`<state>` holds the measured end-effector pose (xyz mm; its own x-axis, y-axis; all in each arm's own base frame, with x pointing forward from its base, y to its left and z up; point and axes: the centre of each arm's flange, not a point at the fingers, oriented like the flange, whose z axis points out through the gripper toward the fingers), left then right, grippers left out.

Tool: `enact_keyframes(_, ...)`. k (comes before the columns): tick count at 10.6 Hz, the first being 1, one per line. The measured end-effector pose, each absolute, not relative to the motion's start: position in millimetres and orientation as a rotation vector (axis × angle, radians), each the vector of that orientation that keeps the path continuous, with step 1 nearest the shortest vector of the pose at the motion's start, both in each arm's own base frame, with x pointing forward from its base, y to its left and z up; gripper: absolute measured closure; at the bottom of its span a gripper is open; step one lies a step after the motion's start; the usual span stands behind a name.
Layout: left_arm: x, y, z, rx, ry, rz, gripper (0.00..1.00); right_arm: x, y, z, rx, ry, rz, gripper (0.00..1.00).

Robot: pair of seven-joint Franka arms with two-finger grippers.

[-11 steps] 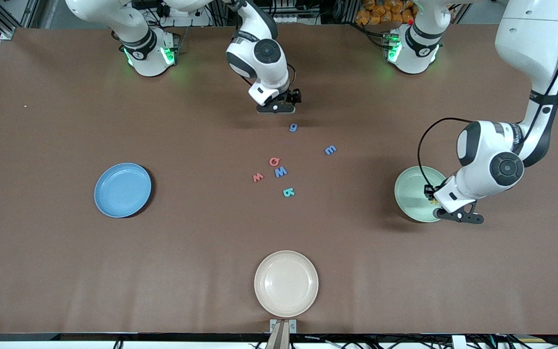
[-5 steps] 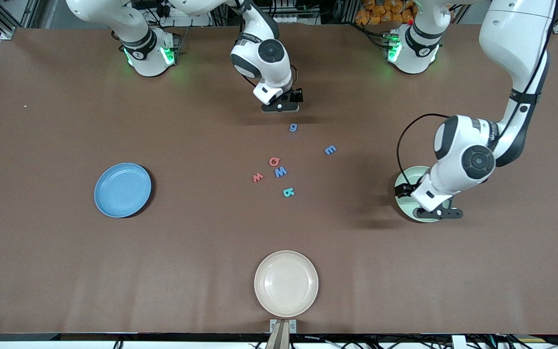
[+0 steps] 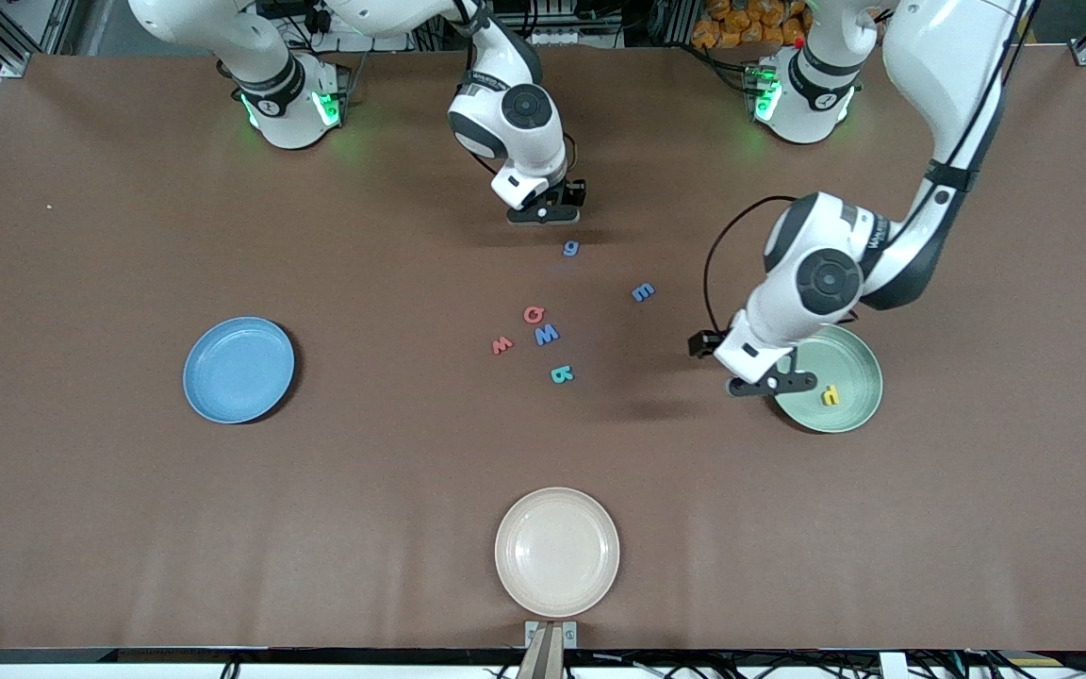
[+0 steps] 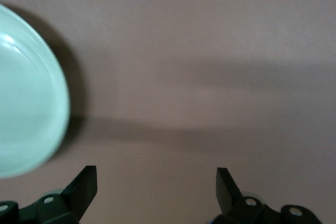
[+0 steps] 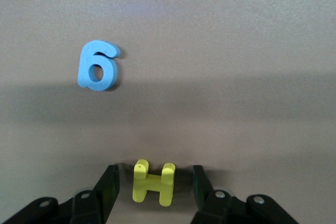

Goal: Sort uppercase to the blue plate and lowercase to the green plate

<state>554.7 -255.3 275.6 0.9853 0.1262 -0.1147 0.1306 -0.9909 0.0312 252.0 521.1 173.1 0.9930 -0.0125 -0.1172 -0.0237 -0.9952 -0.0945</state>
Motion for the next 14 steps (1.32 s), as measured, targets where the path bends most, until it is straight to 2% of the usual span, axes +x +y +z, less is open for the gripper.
enact_keyframes(1, 546.3, -266.1, 273.8, 3.092, 0.284, -0.201, 0.0, 252.6, 520.7, 172.8, -3.041, 0.03, 0.178, 0.48)
enact_keyframes(5, 502.7, -305.6, 255.7, 3.077, 0.595, -0.287, 0.0, 252.7, 521.3, 173.1, -3.038, 0.03, 0.174, 0.54)
enact_keyframes(6, 491.3, -311.4, 246.6, 3.068, 0.652, -0.279, 0.0, 252.6, 522.1, 173.7, -3.036, 0.029, 0.172, 0.61)
enact_keyframes(7, 478.8, -314.9, 235.0, 3.062, 0.698, -0.256, 0.0, 252.6, 522.3, 174.2, -3.036, 0.03, 0.172, 0.64)
enact_keyframes(9, 460.6, -316.8, 217.5, 3.074, 0.781, -0.218, 0.0, 252.6, 523.3, 177.3, -3.034, 0.028, 0.168, 0.67)
enact_keyframes(14, 449.8, -333.4, 202.9, 3.0, 0.866, -0.19, 0.0, 260.4, 522.1, 178.4, -3.032, 0.048, 0.157, 0.67)
